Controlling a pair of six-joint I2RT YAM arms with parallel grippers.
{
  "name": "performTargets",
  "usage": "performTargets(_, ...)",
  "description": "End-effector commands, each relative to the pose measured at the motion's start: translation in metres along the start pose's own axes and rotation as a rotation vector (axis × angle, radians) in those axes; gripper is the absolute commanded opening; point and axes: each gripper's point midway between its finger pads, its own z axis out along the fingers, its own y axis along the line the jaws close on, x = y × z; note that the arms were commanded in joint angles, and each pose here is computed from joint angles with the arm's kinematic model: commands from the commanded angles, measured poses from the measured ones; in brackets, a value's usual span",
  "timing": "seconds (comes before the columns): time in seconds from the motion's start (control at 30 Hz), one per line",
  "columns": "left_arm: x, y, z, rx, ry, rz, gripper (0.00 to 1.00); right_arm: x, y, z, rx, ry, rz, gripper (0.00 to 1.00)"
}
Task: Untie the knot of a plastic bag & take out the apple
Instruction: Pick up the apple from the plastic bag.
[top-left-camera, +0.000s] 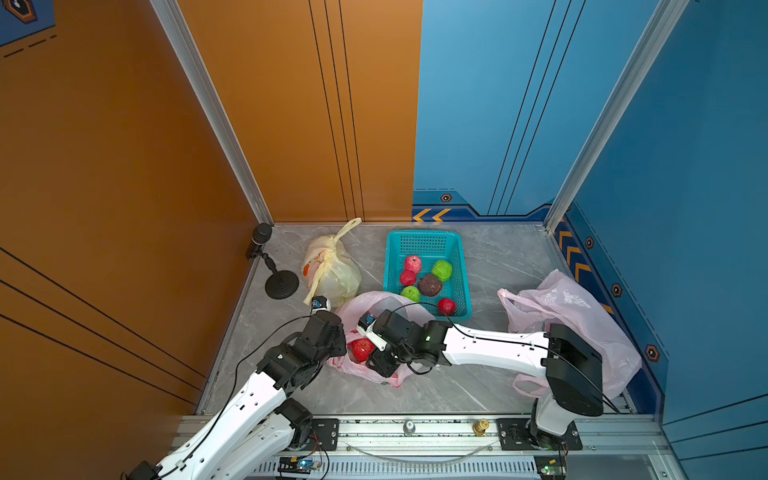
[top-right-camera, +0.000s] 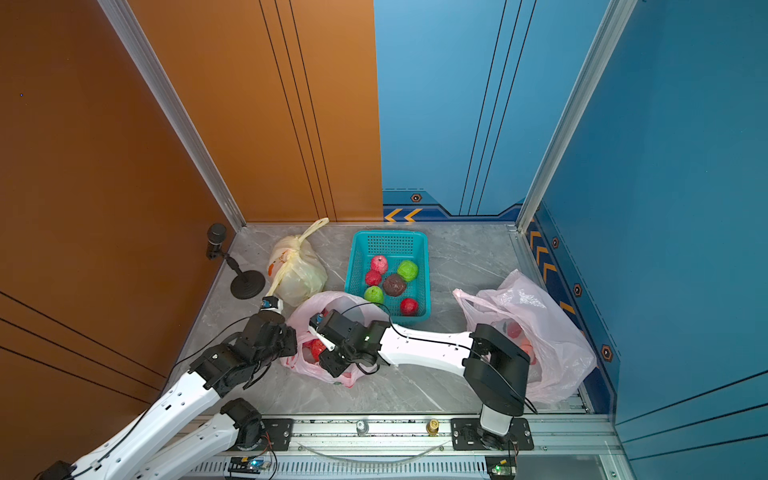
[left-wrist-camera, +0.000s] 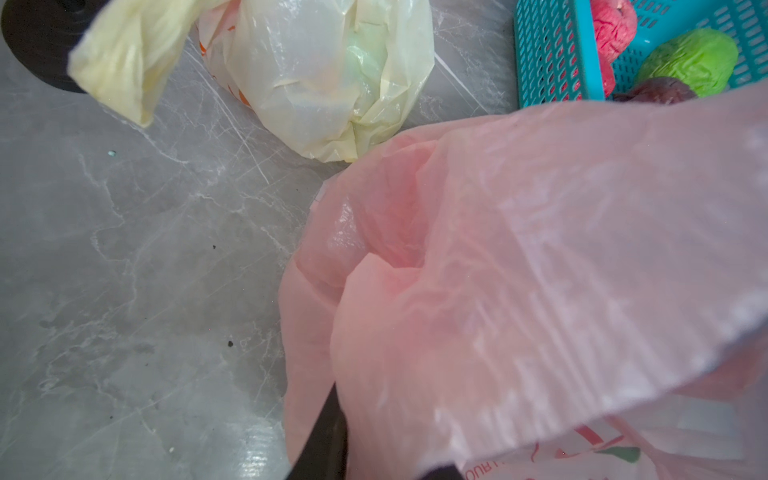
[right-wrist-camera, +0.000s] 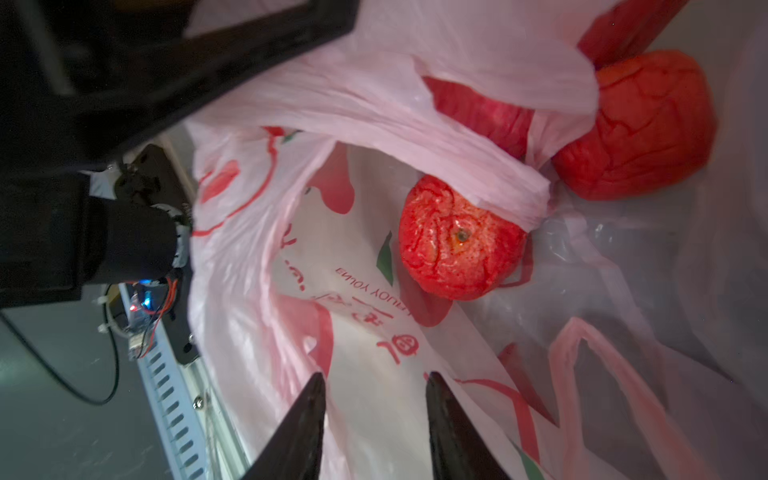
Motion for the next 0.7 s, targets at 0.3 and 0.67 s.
performTargets(0.3,0.033,0.015,0.013,-0.039,0.098,-0.013,0.23,-0.046,-0.001,0.015,0.072,-0.108,0.030,0.46)
performTargets(0.67,0.032,0.017,0.012,-0.035,0.092,-0.026,0.26,-0.036,-0.025,0.048,0.162,-0.014,0.034,0.68)
